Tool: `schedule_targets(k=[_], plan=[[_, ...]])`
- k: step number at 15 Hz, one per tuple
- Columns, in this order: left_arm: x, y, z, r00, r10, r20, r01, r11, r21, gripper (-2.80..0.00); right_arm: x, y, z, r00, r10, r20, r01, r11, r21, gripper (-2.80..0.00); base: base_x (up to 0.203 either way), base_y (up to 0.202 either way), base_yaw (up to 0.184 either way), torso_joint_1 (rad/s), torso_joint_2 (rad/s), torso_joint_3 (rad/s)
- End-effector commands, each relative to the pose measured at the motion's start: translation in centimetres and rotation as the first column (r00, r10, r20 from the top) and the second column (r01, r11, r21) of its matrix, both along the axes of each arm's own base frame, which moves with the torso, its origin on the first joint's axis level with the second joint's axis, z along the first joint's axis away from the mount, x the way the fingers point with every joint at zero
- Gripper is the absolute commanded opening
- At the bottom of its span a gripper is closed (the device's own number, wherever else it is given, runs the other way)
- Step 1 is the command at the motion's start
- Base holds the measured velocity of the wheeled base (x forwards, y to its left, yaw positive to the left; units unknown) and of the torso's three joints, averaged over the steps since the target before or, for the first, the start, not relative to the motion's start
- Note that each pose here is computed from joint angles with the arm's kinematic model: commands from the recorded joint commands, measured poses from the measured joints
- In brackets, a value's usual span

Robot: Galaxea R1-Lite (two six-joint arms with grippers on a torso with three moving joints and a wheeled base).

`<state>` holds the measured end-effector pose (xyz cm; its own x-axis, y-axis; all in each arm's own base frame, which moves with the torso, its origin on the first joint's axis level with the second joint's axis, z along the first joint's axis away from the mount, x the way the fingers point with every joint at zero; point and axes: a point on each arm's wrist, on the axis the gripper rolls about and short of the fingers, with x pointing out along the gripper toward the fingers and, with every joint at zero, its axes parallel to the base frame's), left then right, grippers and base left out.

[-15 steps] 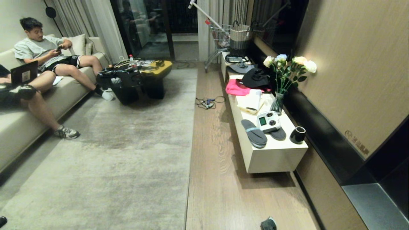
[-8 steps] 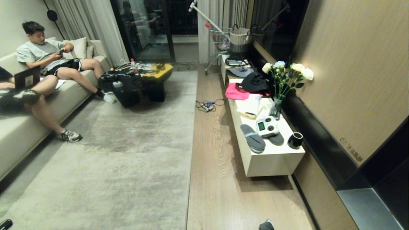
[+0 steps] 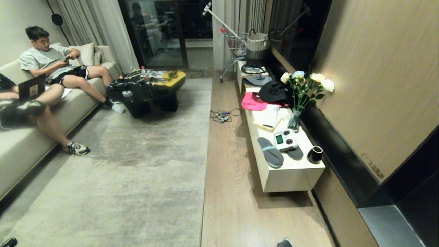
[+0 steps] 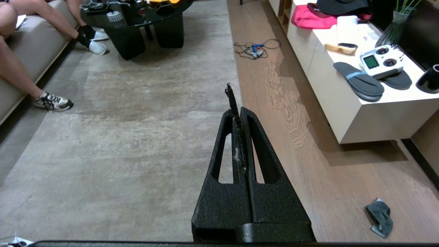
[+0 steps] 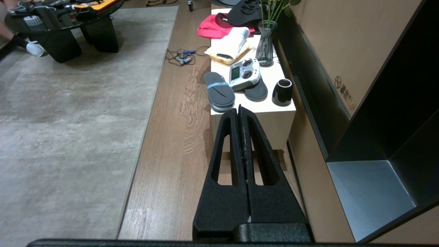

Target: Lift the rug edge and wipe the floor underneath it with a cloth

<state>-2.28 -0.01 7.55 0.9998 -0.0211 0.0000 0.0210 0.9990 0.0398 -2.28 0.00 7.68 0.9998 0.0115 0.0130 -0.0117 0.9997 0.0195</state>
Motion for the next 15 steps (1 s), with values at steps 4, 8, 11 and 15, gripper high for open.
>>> schedule_targets(k=[4, 8, 11, 15], plan=[[0.0, 0.0, 0.0, 1.0, 0.0, 0.0, 0.0, 1.0, 0.0, -2.8, 0.01, 0.0, 0.01, 1.0, 0.001, -0.001, -0.001, 1.0, 0.0, -2.8, 0.0, 0.0, 0.0, 0.144, -0.33, -0.184], [0.0, 0.0, 0.0, 1.0, 0.0, 0.0, 0.0, 1.0, 0.0, -2.8, 0.01, 0.0, 0.01, 1.0, 0.001, -0.001, -0.001, 1.0, -0.003, -2.8, 0.0, 0.0, 0.0, 0.087, -0.21, -0.11], [0.0, 0.0, 0.0, 1.0, 0.0, 0.0, 0.0, 1.0, 0.0, -2.8, 0.01, 0.0, 0.01, 1.0, 0.001, -0.001, -0.001, 1.0, -0.003, -2.8, 0.0, 0.0, 0.0, 0.0, 0.0, 0.0], [0.0, 0.0, 0.0, 1.0, 0.0, 0.0, 0.0, 1.0, 0.0, -2.8, 0.01, 0.0, 0.01, 1.0, 0.001, -0.001, -0.001, 1.0, -0.003, -2.8, 0.0, 0.0, 0.0, 0.0, 0.0, 0.0]])
